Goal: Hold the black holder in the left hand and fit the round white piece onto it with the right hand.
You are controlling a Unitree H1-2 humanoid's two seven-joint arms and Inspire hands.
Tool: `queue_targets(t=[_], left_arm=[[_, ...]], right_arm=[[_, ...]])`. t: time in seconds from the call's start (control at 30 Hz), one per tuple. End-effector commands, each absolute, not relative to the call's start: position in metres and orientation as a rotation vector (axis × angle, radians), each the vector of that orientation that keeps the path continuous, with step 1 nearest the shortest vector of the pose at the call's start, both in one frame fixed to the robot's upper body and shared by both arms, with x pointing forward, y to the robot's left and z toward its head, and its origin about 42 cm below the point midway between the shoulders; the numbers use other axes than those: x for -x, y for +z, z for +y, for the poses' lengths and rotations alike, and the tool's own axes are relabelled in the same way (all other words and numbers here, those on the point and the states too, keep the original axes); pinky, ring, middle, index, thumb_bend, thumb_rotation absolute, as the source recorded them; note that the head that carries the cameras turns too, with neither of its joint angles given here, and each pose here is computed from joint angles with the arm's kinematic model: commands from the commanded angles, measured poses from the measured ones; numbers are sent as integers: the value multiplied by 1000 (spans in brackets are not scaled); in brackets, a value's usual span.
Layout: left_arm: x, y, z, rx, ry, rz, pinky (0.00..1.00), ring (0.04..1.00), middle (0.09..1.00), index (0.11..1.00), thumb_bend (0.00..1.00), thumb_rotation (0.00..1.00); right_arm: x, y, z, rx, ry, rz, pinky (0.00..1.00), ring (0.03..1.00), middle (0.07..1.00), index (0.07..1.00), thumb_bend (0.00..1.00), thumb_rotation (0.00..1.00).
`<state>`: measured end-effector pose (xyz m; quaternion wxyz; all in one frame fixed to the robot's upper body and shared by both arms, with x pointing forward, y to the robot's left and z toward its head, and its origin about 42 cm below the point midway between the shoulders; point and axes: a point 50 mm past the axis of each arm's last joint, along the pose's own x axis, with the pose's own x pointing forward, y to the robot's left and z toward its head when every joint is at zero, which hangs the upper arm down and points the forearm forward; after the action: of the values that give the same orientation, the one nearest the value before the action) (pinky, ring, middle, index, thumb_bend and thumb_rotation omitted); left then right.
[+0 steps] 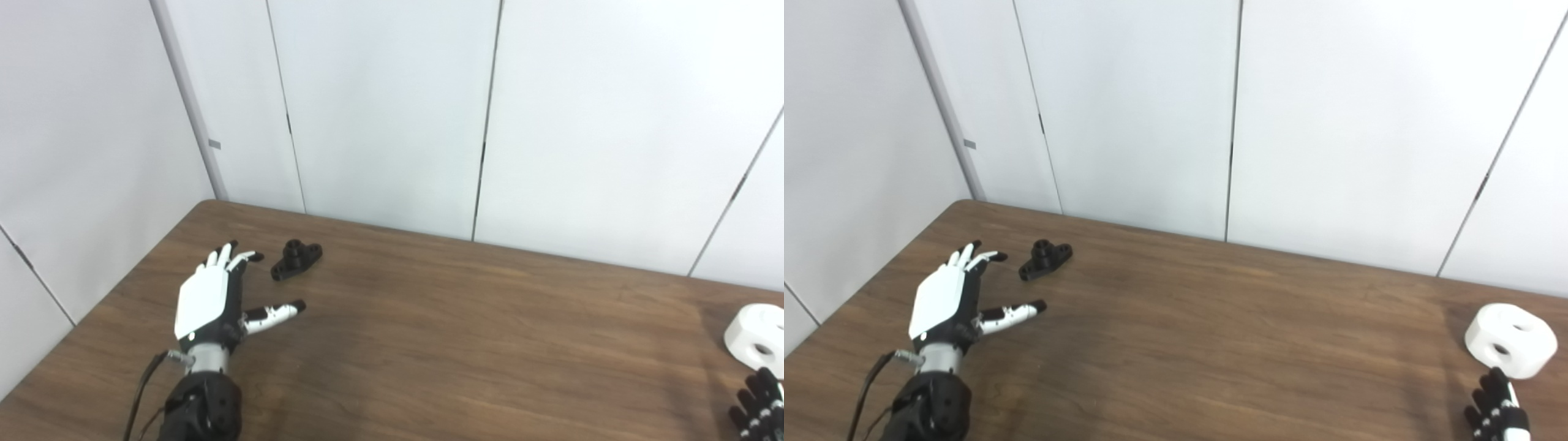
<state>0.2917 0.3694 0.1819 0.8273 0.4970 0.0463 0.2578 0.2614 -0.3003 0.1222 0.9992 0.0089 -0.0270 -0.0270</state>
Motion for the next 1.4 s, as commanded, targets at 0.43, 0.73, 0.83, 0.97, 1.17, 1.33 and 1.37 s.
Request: queue_targets(t=[0.43, 0.73, 0.83, 0.97, 1.17, 1.33, 1.37], left_arm=[[-355, 202, 399, -1084, 589, 154, 1000, 1000, 987, 798, 858, 422], [-384, 200, 403, -1109, 557, 204, 1000, 1000, 978, 796, 876, 421], [-391, 199, 405, -1109, 548, 227, 1000, 1000, 977, 799, 867, 413], [-400, 197, 407, -1106, 547, 244, 1000, 1000, 977, 797, 866, 424], [-410, 193, 410, -1112, 543, 254, 1000, 1000, 968, 787, 860, 407], [-418, 191, 409, -1106, 531, 267, 1000, 1000, 966, 782, 867, 384], [-419, 190, 409, -1104, 529, 270, 1000, 1000, 967, 781, 865, 374]], right_arm=[[-263, 134, -294, -20, -26, -91, 1000, 1000, 1000, 1000, 549, 1000], [-259, 136, -289, 0, -33, -89, 1000, 1000, 1000, 1000, 502, 1000], [-258, 138, -288, -1, -36, -82, 1000, 1000, 1000, 1000, 481, 1000], [-257, 139, -288, -5, -37, -80, 1000, 1000, 1000, 1000, 466, 1000], [-257, 139, -287, -2, -37, -85, 1000, 1000, 1000, 1000, 428, 1000], [-256, 138, -286, -3, -39, -85, 1000, 1000, 1000, 1000, 445, 1000], [-255, 138, -286, -2, -38, -84, 1000, 1000, 1000, 1000, 448, 1000]])
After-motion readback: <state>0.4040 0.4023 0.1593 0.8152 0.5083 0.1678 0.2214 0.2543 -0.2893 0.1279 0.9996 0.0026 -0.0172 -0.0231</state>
